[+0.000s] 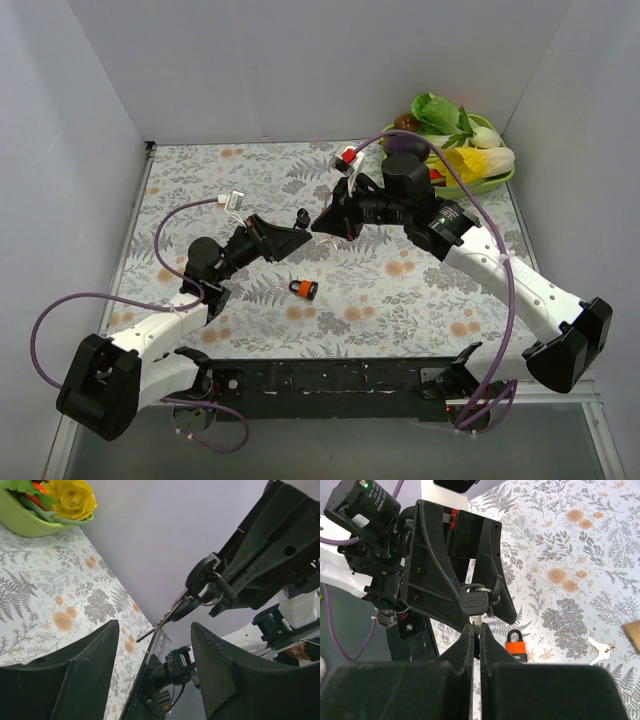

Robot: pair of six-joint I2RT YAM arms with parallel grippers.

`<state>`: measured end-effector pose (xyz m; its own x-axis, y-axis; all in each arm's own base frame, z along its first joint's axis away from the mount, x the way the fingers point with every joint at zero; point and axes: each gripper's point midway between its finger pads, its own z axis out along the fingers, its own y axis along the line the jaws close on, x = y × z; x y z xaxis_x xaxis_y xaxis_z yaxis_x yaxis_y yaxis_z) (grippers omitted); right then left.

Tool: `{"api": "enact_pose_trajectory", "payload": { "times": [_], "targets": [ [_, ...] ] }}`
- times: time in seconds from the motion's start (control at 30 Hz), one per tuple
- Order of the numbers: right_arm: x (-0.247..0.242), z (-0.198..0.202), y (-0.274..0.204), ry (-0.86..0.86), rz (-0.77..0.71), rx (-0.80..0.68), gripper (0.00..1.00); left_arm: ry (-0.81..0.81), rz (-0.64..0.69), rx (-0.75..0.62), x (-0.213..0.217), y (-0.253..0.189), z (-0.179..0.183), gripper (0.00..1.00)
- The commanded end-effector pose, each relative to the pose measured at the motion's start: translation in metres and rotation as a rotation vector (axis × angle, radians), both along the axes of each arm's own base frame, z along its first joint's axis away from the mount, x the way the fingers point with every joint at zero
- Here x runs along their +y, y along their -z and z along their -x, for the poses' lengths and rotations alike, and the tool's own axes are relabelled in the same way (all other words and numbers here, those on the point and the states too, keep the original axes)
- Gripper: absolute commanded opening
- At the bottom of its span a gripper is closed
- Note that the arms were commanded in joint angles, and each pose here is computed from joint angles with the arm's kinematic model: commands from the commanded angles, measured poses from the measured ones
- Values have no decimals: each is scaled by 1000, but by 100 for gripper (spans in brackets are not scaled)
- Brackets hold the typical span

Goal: Unlock with the key

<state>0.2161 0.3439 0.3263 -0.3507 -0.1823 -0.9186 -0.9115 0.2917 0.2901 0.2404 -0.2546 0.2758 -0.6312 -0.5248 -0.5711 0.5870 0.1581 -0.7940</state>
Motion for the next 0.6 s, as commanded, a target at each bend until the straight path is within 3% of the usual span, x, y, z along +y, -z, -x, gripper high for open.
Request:
{"api": "enact_pose_trajectory", "payload": {
  "times": [0.0, 0.1, 0.47, 0.57],
  "targets": [
    [0, 2, -20, 2, -55, -43, 1, -2, 71, -87, -1, -36, 2, 56],
    [0, 2, -17, 4, -51, -36, 1, 3, 85, -90, -4, -39, 3, 56],
    [-4, -7, -13, 56, -40, -47, 1, 19, 82, -51, -7, -32, 6, 31],
    [-5, -8, -13, 68, -40, -50, 1, 28, 78, -36, -9, -29, 7, 30]
  ]
}}
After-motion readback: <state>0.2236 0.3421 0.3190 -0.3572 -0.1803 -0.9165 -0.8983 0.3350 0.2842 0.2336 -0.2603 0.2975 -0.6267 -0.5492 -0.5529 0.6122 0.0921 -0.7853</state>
